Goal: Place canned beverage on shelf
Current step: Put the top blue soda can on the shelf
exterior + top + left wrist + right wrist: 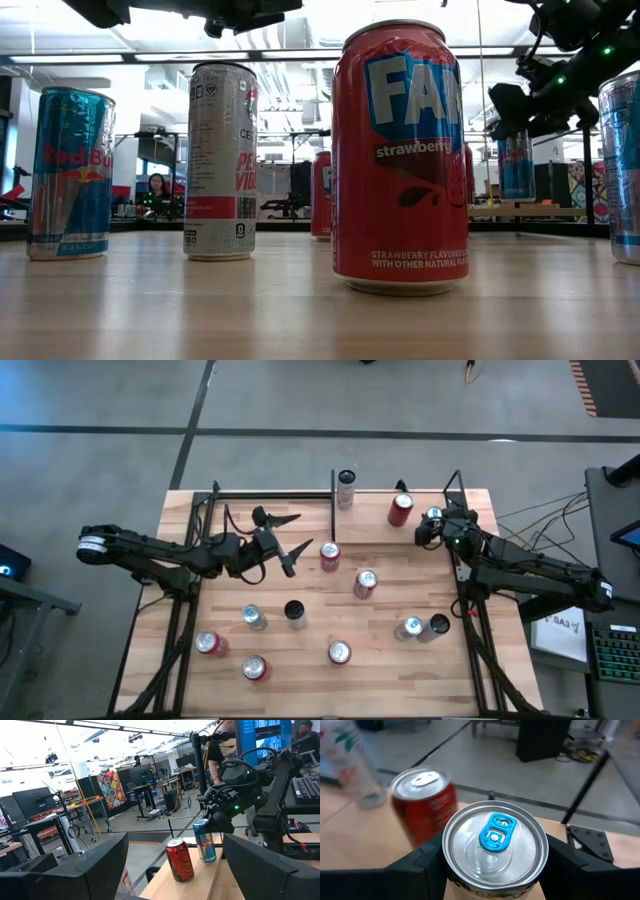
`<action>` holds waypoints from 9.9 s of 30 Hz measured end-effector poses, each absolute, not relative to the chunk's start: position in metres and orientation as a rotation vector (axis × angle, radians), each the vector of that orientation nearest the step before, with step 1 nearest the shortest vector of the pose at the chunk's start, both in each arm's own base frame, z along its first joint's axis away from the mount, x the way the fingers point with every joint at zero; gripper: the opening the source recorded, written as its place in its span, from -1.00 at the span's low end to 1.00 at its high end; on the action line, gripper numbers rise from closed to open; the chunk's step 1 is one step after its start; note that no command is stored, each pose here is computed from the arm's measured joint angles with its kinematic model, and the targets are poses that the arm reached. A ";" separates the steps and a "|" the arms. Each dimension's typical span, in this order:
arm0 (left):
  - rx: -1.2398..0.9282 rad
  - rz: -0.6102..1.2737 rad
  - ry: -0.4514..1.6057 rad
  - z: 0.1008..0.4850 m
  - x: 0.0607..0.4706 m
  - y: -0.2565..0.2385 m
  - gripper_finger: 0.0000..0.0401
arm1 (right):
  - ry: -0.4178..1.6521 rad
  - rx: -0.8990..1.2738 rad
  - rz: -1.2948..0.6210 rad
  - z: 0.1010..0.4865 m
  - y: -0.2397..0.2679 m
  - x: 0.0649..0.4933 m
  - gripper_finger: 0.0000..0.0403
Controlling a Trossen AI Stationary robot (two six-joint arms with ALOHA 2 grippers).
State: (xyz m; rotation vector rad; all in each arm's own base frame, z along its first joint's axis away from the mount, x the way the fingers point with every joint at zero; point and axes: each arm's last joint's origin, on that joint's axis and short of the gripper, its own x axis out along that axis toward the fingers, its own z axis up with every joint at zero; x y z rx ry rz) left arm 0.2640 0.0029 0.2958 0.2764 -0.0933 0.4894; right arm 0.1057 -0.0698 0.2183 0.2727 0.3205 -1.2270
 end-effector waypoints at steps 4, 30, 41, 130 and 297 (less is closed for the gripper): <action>0.276 0.490 -0.093 0.296 0.264 0.003 0.55 | 0.274 0.332 -1.252 0.218 -0.070 0.105 0.09; 0.280 0.491 -0.092 0.296 0.264 0.003 0.55 | 0.304 0.251 -1.257 0.204 -0.071 0.107 0.52; 0.267 0.495 -0.095 0.296 0.264 0.003 0.55 | 0.232 0.193 -1.252 0.233 -0.073 0.109 0.57; 0.289 0.488 -0.049 0.292 0.265 0.003 0.55 | 1.441 0.513 -1.111 0.299 -0.116 0.151 -0.96; 0.274 0.491 -0.074 0.294 0.264 0.003 0.55 | 1.069 0.322 -1.025 0.315 -0.140 0.182 -0.96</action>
